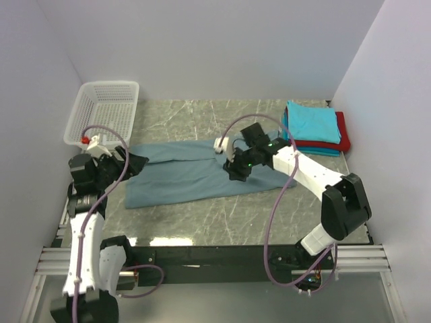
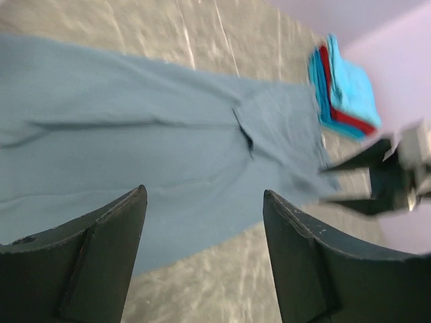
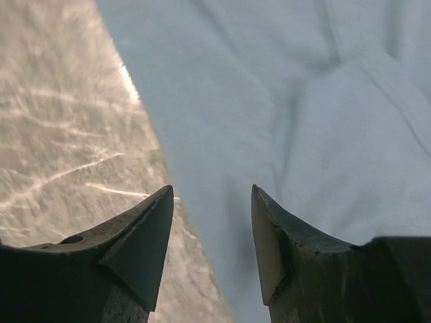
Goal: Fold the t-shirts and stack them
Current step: Fold the tshirt
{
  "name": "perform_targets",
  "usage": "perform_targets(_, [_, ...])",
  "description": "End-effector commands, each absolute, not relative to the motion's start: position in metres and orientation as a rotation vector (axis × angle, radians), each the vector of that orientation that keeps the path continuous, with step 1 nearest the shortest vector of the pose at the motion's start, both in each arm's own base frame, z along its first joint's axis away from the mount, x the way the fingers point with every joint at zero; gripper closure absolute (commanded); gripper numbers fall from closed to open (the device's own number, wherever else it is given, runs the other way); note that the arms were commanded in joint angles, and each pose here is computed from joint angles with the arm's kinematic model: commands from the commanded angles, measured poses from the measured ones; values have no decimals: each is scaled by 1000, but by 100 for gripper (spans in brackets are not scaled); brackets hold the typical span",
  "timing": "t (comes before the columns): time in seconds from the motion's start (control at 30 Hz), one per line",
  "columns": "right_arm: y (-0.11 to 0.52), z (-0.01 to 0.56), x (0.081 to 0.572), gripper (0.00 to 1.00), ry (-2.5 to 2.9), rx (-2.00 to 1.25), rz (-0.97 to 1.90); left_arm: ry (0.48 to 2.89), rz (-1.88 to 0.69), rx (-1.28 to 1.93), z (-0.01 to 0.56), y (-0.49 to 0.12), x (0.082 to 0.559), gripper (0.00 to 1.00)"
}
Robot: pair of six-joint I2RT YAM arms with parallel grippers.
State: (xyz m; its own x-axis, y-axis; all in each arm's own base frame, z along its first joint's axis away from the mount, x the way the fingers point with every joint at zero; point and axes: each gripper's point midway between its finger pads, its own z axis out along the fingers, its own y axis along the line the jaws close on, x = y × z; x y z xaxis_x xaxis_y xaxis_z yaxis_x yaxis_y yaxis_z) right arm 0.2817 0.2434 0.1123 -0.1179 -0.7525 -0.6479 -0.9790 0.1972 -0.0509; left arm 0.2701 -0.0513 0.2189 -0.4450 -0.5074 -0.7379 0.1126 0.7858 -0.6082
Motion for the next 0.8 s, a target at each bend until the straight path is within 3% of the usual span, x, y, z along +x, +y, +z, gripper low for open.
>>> perform_targets(0.0, [229,173,307,43,1940,-1319,639,1946,-944,-119,222,-91,279,25])
perform_targets(0.07, [215,195,304,43,1930,-1252,716,2038,-942,-74,208,-109,298,24])
perform_targets(0.1, [193,201,314,43,1947,-1175,704,2030,-967,68,228,-143,302,24])
perform_targets(0.17, [179,215,314,43,1908,-1108,717,2143,-916,179,202,-173,327,25])
perform_targets(0.23, [155,224,316,43,1892,-1016,691,2106,-897,428,218,-216,347,26])
perform_targets(0.27, [153,230,316,43,1870,-990,713,2265,-856,457,171,-225,360,28])
perform_targets(0.33, [139,239,317,43,1859,-942,711,2209,-802,644,187,-257,394,30])
perform_targets(0.37, [139,242,314,43,1854,-938,735,2342,-803,685,142,-264,400,32])
perform_targets(0.43, [136,245,313,43,1852,-921,733,2241,-764,826,159,-290,432,34])
perform_targets(0.47, [136,245,312,43,1849,-922,738,2290,-732,848,129,-296,445,34])
perform_targets(0.5, [137,246,311,43,1845,-923,752,2231,-717,871,145,-309,460,34])
perform_targets(0.77, [132,244,308,43,1856,-935,762,2208,-755,881,102,-348,502,34])
